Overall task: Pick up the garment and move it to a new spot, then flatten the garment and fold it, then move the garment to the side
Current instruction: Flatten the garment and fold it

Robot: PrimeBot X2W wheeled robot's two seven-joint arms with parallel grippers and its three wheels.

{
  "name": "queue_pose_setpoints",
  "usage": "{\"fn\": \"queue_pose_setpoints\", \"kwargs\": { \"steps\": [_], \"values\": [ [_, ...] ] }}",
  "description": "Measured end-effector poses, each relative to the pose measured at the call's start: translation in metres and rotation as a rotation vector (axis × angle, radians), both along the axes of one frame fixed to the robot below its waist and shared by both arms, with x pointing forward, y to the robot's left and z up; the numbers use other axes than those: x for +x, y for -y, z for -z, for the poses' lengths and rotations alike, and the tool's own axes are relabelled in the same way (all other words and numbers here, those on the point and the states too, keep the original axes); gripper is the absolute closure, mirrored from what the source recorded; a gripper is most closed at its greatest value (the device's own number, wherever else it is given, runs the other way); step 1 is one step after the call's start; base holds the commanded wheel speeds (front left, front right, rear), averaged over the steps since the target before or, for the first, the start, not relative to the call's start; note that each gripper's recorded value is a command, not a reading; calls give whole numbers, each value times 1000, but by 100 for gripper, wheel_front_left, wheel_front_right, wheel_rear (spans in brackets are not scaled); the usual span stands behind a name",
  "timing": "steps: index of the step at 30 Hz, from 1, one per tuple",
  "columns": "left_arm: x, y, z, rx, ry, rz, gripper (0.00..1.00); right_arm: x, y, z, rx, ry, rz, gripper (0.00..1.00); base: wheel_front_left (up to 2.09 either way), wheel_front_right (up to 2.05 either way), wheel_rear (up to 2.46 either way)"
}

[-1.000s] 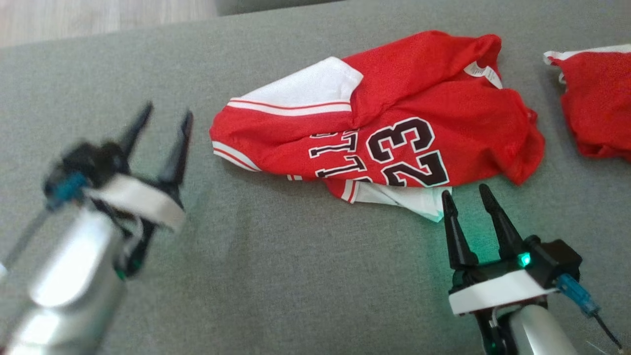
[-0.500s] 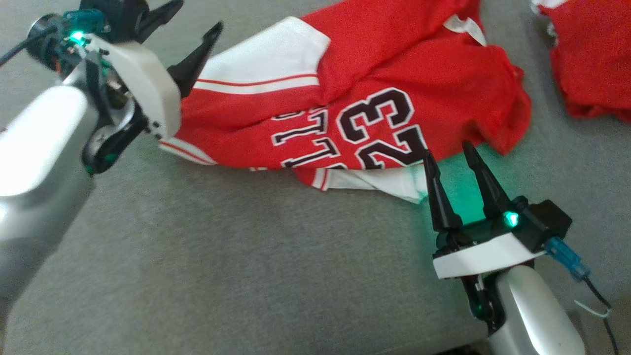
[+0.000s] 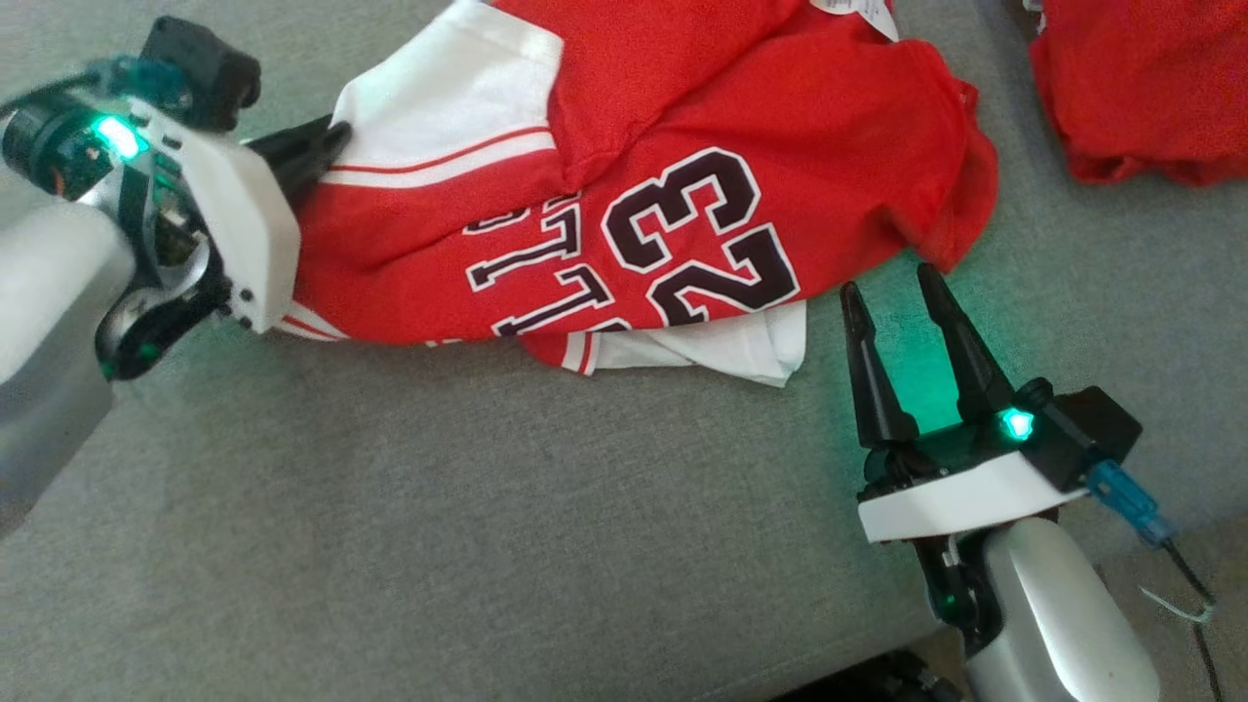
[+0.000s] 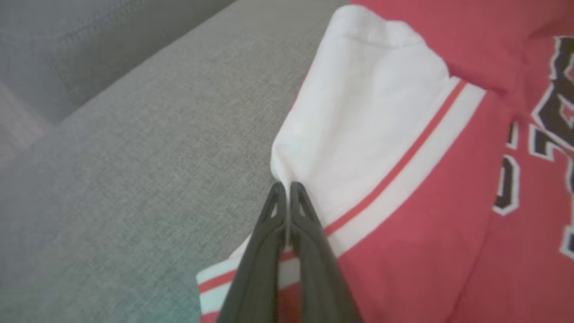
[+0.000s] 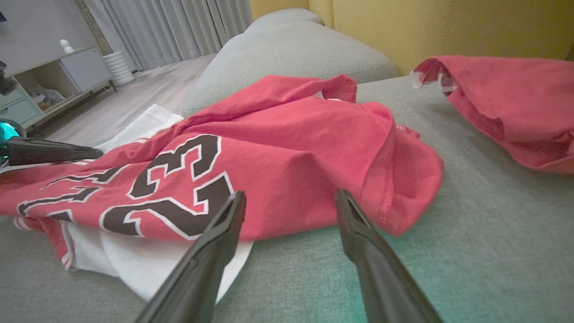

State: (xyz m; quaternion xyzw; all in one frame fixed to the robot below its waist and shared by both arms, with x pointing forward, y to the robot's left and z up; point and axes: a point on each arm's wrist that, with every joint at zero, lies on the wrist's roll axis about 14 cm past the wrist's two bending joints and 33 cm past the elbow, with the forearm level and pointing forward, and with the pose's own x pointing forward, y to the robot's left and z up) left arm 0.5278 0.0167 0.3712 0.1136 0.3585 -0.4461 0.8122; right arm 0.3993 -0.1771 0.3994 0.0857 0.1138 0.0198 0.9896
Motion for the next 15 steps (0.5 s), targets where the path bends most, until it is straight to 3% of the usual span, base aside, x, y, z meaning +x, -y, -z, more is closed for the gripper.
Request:
{"fn": "queue_pose_setpoints", "kwargs": {
  "steps": [4, 10, 15],
  "values": [
    [10, -1, -26, -45, 158, 29, 100, 3, -6, -6, 10, 19, -15, 0, 0, 0, 0],
    [34, 15, -123, -115, 577, 157, 100, 6, -12, -20, 10, 63, -35, 0, 0, 0, 0],
    [-6, 29, -138, -127, 721, 261, 100, 8, -16, -27, 18, 85, -43, 0, 0, 0, 0]
  ]
}}
